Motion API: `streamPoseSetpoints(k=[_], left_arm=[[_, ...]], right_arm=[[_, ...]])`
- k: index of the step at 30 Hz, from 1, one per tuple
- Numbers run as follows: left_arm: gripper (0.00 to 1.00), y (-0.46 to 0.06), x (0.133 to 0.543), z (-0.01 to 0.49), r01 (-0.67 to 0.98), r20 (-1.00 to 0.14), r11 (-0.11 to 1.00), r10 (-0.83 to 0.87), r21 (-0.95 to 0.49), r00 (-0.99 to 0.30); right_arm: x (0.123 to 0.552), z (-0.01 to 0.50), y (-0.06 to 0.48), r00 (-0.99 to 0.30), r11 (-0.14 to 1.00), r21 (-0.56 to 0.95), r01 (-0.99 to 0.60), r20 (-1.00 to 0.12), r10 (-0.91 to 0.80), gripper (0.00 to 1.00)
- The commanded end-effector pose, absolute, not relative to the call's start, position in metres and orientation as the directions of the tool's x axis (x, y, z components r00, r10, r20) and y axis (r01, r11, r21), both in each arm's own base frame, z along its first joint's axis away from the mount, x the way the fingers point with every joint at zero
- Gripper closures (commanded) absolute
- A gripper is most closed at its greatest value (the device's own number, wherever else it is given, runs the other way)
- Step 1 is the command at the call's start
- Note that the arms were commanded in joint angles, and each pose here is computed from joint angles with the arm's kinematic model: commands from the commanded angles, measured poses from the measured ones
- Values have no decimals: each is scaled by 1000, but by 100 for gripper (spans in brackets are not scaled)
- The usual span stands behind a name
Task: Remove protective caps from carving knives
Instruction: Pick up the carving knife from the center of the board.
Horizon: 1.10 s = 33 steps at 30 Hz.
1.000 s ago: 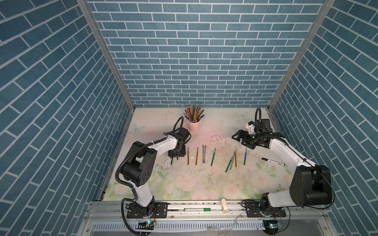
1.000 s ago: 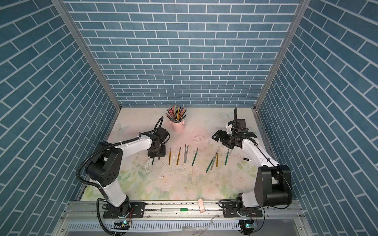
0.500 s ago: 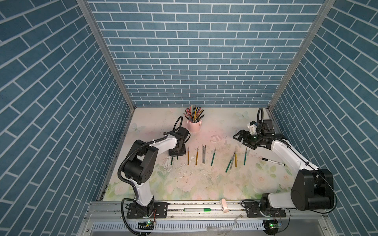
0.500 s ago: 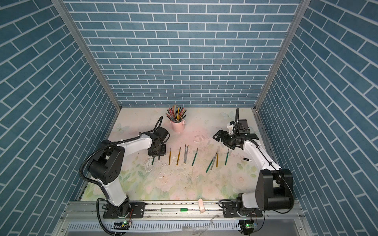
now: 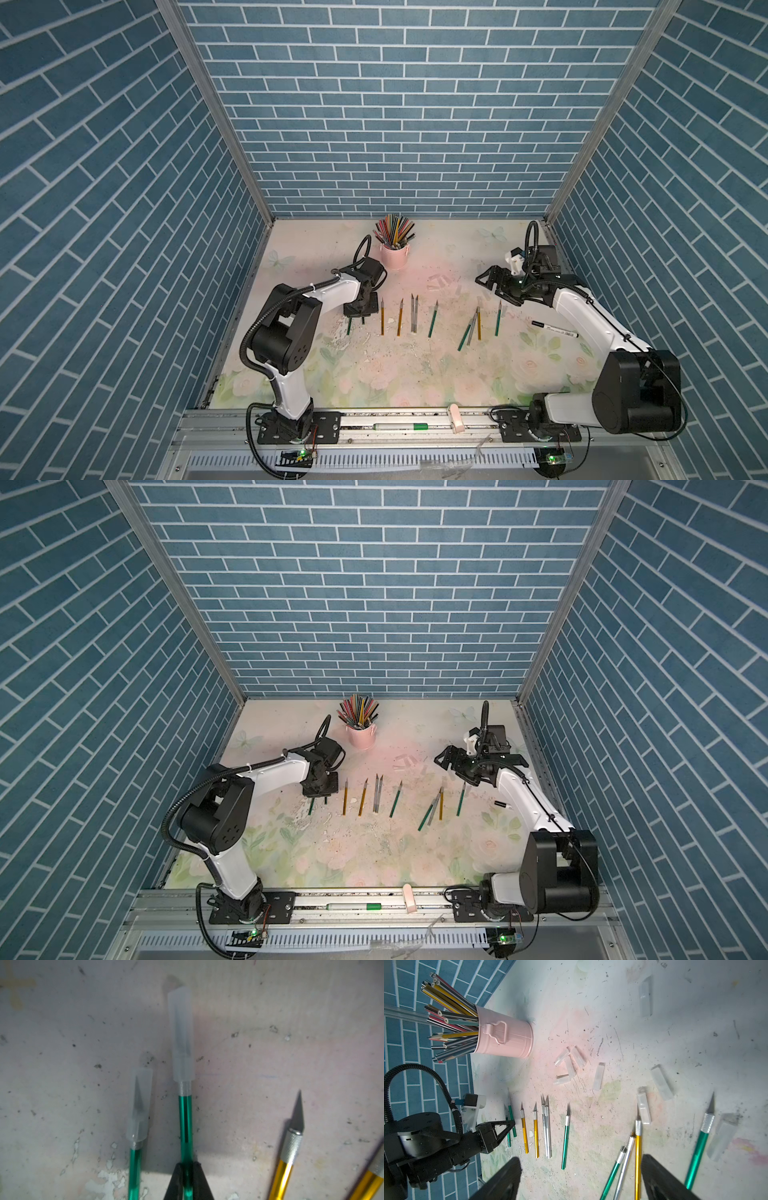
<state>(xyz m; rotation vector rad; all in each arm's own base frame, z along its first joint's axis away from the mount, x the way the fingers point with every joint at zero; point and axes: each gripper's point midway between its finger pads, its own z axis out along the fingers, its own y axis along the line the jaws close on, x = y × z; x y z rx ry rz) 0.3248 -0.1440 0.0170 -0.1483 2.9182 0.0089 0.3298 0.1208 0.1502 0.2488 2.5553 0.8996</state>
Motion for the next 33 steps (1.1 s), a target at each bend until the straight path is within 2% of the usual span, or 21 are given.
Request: streamPoseSetpoints(k=[1, 7, 18, 25, 29, 33], left_arm=[[91, -139, 324, 15, -111, -196, 994, -106, 17, -975], [97, -141, 328, 34, -112, -230, 994, -109, -2, -967], [99, -165, 332, 69, -55, -283, 995, -76, -81, -956], [100, -215, 328, 101, 94, -341, 956, -7, -279, -940], [100, -253, 320, 116, 189, -370, 897, 32, -399, -929], [100, -285, 314, 123, 268, -398, 854, 79, -446, -914]], right_arm=[[322, 150, 119, -901, 779, 627, 19, -326, 285, 9], [321, 155, 118, -899, 786, 619, 8, -339, 276, 8], [325, 172, 120, -889, 780, 625, -28, -372, 266, 8], [328, 179, 130, -891, 734, 677, -46, -360, 277, 10], [330, 184, 143, -888, 704, 707, -68, -365, 280, 12], [329, 183, 163, -900, 703, 703, -105, -368, 234, 13]])
